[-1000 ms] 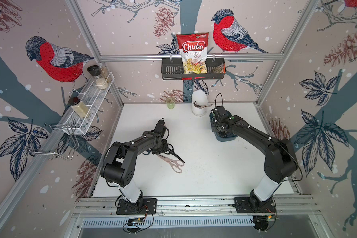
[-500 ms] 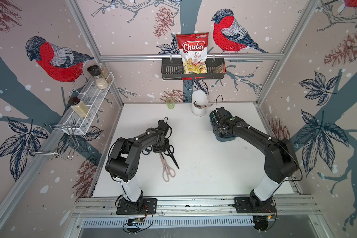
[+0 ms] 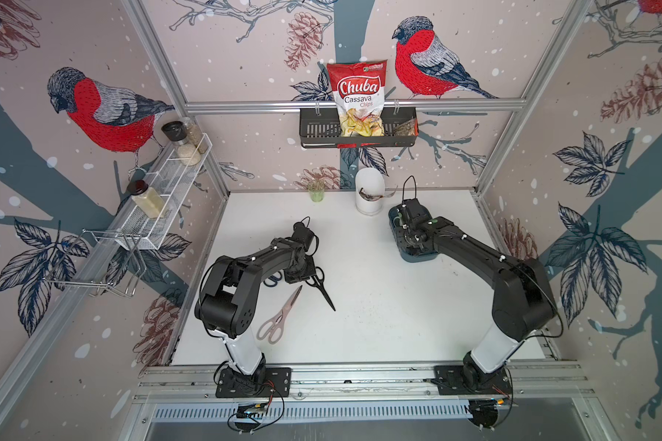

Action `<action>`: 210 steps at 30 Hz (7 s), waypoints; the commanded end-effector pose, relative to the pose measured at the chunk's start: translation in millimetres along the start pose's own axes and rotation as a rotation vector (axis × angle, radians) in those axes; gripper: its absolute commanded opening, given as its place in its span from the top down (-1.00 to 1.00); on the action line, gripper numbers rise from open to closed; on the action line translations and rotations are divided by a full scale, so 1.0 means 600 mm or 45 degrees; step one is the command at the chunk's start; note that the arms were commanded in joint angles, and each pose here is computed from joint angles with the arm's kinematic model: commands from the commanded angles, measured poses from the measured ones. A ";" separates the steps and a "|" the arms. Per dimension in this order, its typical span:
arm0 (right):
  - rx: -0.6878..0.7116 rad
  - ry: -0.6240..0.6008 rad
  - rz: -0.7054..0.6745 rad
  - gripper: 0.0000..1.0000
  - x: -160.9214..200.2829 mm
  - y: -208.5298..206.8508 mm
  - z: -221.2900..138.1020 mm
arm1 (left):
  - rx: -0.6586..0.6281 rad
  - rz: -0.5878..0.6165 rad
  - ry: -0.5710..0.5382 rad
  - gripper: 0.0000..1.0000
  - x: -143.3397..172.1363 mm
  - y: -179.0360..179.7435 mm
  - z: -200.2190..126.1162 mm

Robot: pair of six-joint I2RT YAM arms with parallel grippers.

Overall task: Put the scissors into the storage box
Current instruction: Pick up the scissors from the center of the board, then place the scissors in the storage box, then move the scissors to the center of the board.

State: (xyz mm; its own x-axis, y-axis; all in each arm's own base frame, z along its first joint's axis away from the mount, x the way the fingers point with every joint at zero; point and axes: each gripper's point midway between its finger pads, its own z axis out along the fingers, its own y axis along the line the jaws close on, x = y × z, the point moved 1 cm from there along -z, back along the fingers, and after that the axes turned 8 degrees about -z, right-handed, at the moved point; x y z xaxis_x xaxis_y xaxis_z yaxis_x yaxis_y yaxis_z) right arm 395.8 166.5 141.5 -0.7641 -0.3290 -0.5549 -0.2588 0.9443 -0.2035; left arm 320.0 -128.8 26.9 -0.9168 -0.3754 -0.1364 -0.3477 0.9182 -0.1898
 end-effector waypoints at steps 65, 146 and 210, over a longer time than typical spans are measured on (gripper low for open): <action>-1.593 -0.038 -0.066 1.00 0.021 0.376 -0.104 | 0.617 0.026 -0.160 0.71 0.014 -0.145 -0.130; -0.310 -0.205 0.197 0.12 -0.059 -0.035 0.051 | -0.030 -0.557 -0.220 0.29 0.121 0.177 -0.105; -0.585 -0.223 -0.038 0.08 -0.035 0.120 -0.015 | 0.362 -0.377 -0.102 0.24 0.090 -0.123 -0.113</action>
State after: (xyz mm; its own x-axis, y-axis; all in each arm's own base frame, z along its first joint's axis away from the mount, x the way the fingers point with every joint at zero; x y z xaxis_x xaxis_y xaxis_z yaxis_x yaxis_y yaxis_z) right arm 397.8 226.4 146.9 -0.6628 -0.2651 -0.7003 -0.4919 0.8593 0.1402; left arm 276.9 -219.1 92.8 -0.7663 -0.6403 -0.0528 -0.5341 0.6806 -0.5015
